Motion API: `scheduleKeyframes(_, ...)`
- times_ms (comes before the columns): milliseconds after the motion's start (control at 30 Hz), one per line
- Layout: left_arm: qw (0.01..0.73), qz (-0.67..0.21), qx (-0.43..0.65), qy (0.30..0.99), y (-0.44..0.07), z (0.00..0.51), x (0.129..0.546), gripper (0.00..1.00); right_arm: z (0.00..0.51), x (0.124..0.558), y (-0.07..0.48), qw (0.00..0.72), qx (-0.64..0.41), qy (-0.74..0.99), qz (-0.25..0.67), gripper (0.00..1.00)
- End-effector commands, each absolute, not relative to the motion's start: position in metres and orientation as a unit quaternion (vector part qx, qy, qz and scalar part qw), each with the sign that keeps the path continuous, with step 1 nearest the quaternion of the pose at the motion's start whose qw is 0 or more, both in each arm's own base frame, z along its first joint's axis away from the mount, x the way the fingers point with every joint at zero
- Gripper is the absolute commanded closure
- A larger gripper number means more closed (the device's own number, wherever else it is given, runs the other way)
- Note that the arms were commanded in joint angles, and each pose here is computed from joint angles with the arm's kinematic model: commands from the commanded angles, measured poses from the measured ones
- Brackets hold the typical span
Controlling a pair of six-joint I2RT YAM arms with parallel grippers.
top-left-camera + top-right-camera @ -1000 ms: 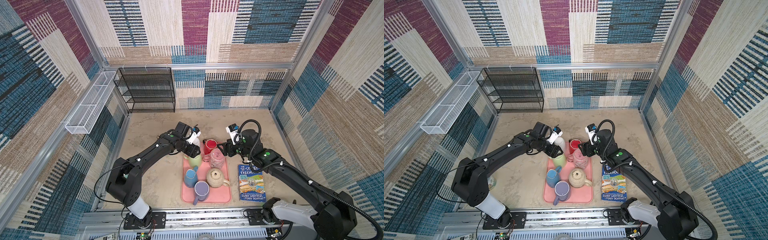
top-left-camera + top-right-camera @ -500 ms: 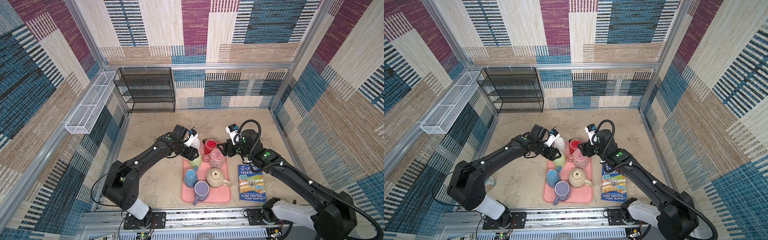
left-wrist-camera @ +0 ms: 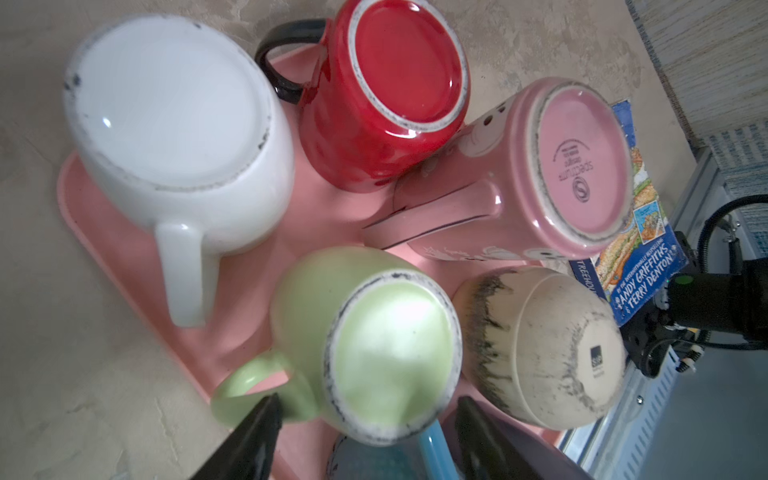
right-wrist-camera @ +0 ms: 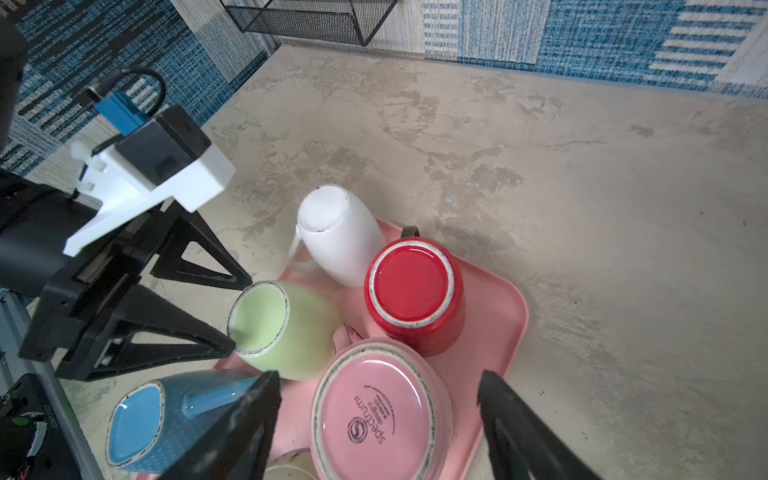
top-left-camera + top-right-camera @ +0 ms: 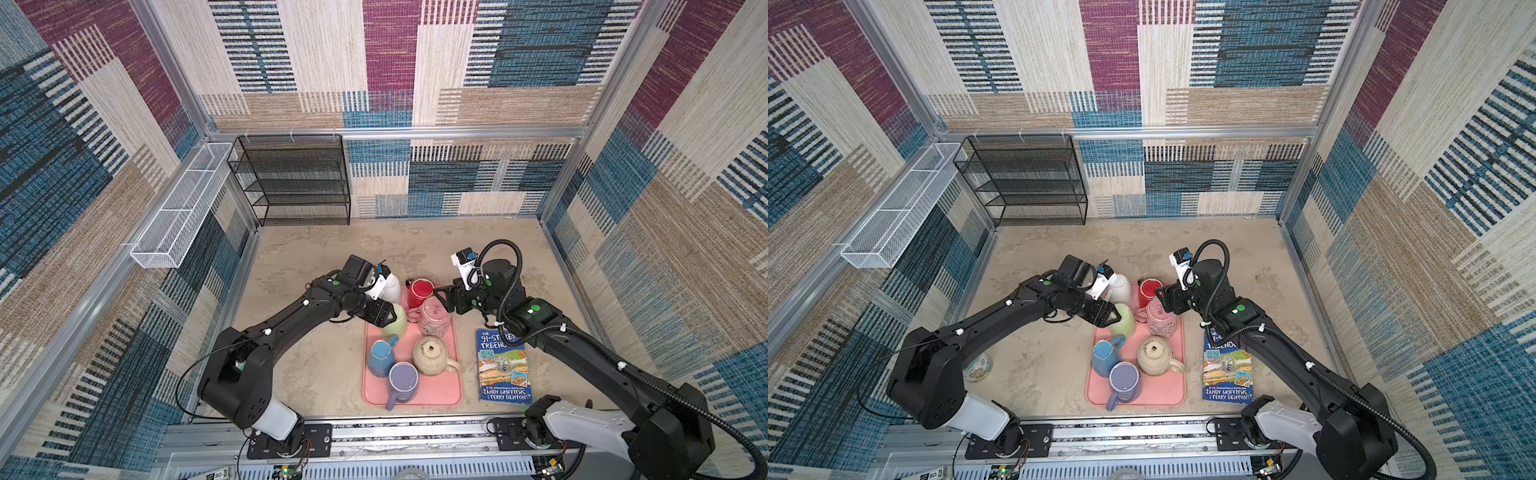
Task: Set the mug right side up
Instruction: 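Lower the left gripper over the light green mug's base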
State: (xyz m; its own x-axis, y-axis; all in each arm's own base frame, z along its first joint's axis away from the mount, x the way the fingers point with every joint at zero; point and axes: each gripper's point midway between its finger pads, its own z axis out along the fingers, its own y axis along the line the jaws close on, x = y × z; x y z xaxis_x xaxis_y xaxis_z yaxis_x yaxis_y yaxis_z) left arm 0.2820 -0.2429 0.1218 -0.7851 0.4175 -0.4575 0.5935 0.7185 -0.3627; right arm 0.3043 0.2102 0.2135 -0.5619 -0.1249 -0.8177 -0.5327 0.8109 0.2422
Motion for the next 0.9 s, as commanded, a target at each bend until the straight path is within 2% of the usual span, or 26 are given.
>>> scheduleKeyframes(0,0.159,-0.270,0.267,0.911,-0.243,0.125,0.270,0.29,0.221,0.307,0.212,0.438,-0.187,0.845,0.244,0.23)
scheduleKeyframes(233,0.150,-0.276,0.279,0.908,-0.243,0.125,0.261,0.37,0.222,0.307,0.212,0.439,-0.188,0.844,0.244,0.23)
scheduleKeyframes(367,0.153,-0.247,0.294,0.910,-0.235,0.127,0.264,0.42,0.223,0.306,0.212,0.440,-0.188,0.844,0.243,0.23)
scheduleKeyframes(600,0.209,-0.213,0.315,0.901,-0.228,0.152,0.284,0.28,0.226,0.305,0.212,0.443,-0.189,0.842,0.244,0.23)
scheduleKeyframes(867,0.173,-0.209,0.327,0.905,-0.236,0.134,0.297,0.19,0.229,0.303,0.211,0.447,-0.189,0.839,0.245,0.22)
